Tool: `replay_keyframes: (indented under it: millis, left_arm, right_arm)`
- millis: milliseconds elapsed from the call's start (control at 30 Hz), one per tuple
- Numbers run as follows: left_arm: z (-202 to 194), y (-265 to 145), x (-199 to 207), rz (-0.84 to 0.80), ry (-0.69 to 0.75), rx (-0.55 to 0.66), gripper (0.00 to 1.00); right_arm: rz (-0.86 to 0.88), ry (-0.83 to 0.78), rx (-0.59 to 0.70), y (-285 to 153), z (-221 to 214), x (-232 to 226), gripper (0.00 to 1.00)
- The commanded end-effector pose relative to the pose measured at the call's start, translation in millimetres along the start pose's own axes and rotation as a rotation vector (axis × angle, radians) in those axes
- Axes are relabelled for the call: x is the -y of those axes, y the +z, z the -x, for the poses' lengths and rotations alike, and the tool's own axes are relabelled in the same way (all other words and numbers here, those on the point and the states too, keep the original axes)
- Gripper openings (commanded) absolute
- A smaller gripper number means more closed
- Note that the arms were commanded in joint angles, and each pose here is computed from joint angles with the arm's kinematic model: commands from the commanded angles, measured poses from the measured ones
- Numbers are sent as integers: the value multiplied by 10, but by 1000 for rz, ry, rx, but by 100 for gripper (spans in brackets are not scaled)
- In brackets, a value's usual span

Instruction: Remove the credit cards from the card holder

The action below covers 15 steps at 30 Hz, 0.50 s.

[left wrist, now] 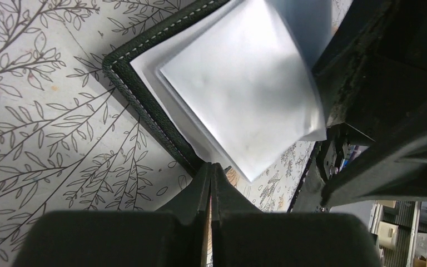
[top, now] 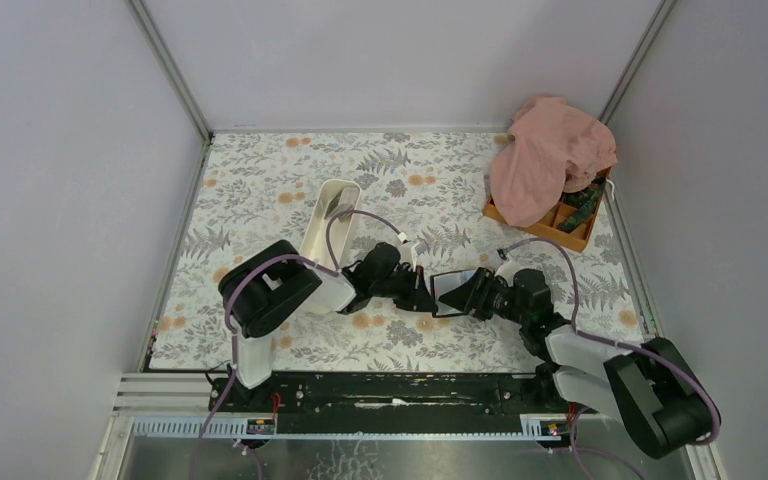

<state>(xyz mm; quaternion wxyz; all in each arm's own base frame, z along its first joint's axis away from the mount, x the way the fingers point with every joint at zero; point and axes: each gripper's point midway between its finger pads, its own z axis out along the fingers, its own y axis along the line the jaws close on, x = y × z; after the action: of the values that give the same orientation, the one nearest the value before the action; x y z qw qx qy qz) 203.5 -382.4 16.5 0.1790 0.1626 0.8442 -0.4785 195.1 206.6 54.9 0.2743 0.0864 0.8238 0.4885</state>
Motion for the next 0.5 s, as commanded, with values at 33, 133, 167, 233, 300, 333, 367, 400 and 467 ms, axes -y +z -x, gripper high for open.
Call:
replay_keyframes:
  millis: [33,133,167,233,300,333,367,400,467]
  left_arm:
    - [-434,-21,-463,122,-80,-101,0]
    - [-439,-28,-479,120,-90,-100,0]
    - [-437,-27,-482,122,-90,-100,0]
    - [-419,-32,-482,122,-91,-96,0]
    - [-407,-41,-486,123,-93,-92,0]
    - [-394,-45,-488,123,-94,-90,0]
    - [-391,-46,-489,122,-94,-89,0]
    - [-387,-53,-500,125,-97,-88,0]
    - [-388,-64,-514,124,-105,-87,0]
  right_arm:
    - [9,-67,15,-74,55,-93,56]
    - [-10,-77,8,-85,44,-52,56]
    - [-14,-78,5,-83,36,-38,56]
    - [-20,-76,-1,-78,25,-16,56]
    - [-25,-72,-3,-74,20,2,55]
    - [-28,-73,-6,-74,10,15,55]
    - [-33,-71,-6,-75,10,31,55]
    - [-38,-70,-5,-79,12,44,55]
    - [-46,-69,-4,-88,13,66,54]
